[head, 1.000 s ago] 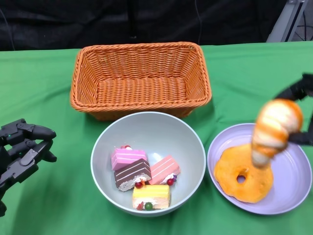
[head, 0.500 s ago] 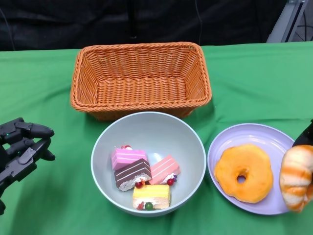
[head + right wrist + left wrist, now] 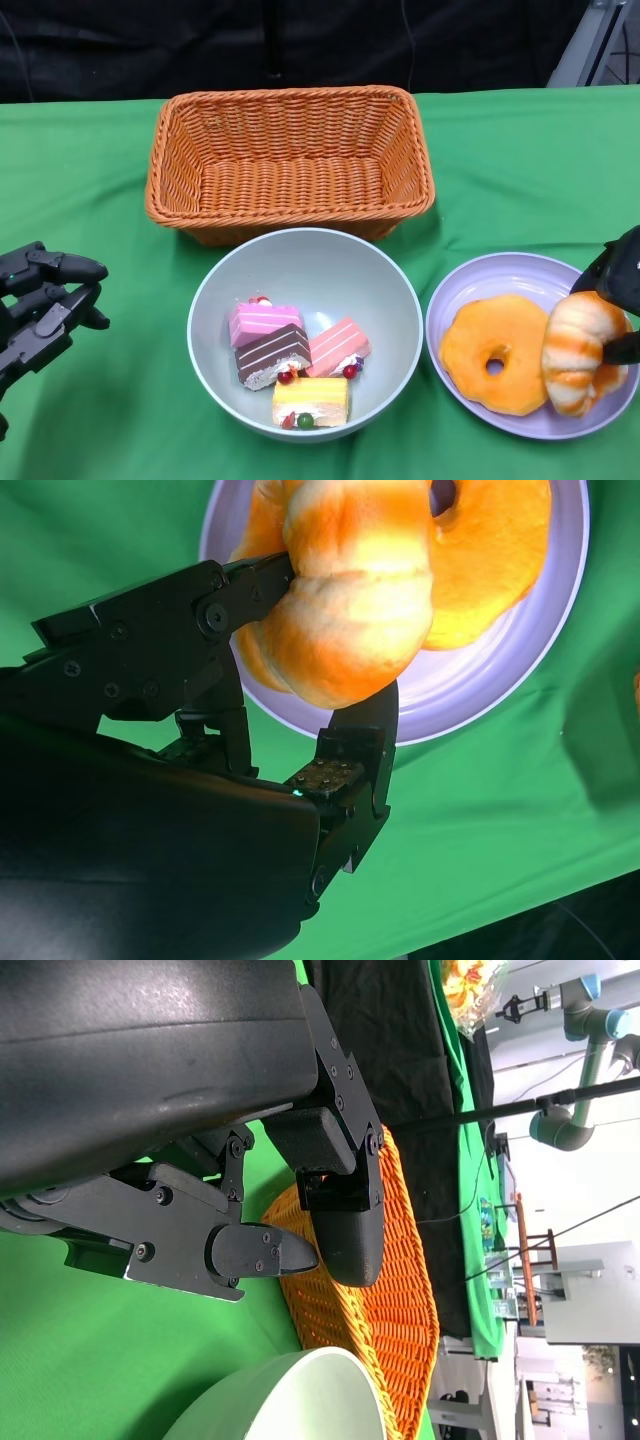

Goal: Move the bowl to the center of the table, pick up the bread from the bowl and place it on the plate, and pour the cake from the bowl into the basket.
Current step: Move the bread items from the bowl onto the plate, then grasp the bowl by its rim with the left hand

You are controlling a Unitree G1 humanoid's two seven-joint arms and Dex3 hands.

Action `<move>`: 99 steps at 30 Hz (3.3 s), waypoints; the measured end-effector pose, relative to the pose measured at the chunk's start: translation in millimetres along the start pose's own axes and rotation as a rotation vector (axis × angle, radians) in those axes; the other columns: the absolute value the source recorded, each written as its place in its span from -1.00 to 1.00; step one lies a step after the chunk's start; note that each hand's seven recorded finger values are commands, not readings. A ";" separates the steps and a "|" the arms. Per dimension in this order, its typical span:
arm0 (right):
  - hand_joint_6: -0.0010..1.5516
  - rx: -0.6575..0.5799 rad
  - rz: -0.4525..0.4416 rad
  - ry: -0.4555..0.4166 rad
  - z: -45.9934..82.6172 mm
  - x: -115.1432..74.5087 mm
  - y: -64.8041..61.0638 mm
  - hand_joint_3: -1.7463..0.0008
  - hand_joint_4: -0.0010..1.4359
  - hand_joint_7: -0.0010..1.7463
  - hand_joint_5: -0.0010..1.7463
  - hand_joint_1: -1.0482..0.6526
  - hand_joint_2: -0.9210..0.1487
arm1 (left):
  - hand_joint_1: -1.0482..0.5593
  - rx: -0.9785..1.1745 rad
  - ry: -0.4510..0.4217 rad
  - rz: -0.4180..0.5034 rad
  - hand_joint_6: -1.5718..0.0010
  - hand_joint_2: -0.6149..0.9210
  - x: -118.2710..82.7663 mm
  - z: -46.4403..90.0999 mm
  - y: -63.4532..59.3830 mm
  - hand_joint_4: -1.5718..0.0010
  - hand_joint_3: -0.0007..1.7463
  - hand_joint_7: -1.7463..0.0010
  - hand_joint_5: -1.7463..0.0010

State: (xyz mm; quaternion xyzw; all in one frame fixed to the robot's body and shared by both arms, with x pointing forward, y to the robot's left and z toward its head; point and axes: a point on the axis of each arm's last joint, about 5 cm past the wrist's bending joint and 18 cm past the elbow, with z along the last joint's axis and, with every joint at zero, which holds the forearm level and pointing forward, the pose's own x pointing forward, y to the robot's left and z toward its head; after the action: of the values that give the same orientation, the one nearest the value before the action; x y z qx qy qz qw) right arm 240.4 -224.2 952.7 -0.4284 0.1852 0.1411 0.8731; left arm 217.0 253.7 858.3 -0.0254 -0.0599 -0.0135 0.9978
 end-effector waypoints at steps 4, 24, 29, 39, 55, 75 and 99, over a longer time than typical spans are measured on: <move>0.10 -0.035 -0.004 0.008 2.8 5.0 8.7 0.89 0.01 -0.64 0.33 0.01 -1.00 | 0.18 0.001 -0.002 0.002 -0.21 1.00 -0.4 0.1 0.1 0.00 -0.64 0.18 -0.49; -1.00 -0.227 0.024 -0.019 22.1 -9.2 13.0 0.87 -0.89 -1.00 -1.00 -0.51 -1.00 | 0.18 0.004 -0.005 0.004 -0.22 1.00 -0.5 0.8 0.7 0.01 -0.65 0.20 -0.48; -1.00 -0.229 0.019 -0.041 29.0 -15.4 11.8 0.87 -0.91 -1.00 -1.00 -0.53 -1.00 | 0.18 0.006 -0.004 0.002 -0.21 1.00 -0.4 0.8 0.7 0.02 -0.65 0.20 -0.49; -0.99 -0.242 0.118 -0.045 35.5 -27.0 -7.4 0.95 -0.80 -1.00 -0.95 -0.55 -0.99 | 0.19 0.005 -0.002 0.003 -0.22 1.00 -0.3 1.1 1.3 0.00 -0.64 0.20 -0.49; -0.81 -0.151 0.066 -0.129 42.0 -61.1 -37.6 0.89 -0.46 -0.96 -0.88 -0.63 -1.00 | 0.17 0.002 0.005 0.005 -0.23 1.00 -0.3 0.7 1.5 0.00 -0.65 0.20 -0.48; -0.19 0.776 -0.240 -0.696 21.7 -56.3 59.8 0.06 -0.09 0.41 0.70 0.15 -0.54 | -0.07 0.107 -0.093 -0.119 -0.13 1.00 -1.5 6.1 7.2 -0.05 -0.88 0.92 0.50; -0.37 1.049 -0.248 -0.616 14.7 -59.9 89.7 0.27 -0.29 0.62 0.96 0.16 -0.88 | -0.43 0.720 -0.811 -0.649 0.11 0.97 2.7 48.3 -9.7 -0.02 -1.00 0.98 0.93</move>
State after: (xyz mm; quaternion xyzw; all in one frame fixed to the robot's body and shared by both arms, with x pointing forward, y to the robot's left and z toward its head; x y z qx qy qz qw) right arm 153.7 -164.5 925.2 0.0999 -0.0820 0.0460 0.9905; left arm 213.6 246.4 906.9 0.3284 -0.4389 -0.2836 0.7869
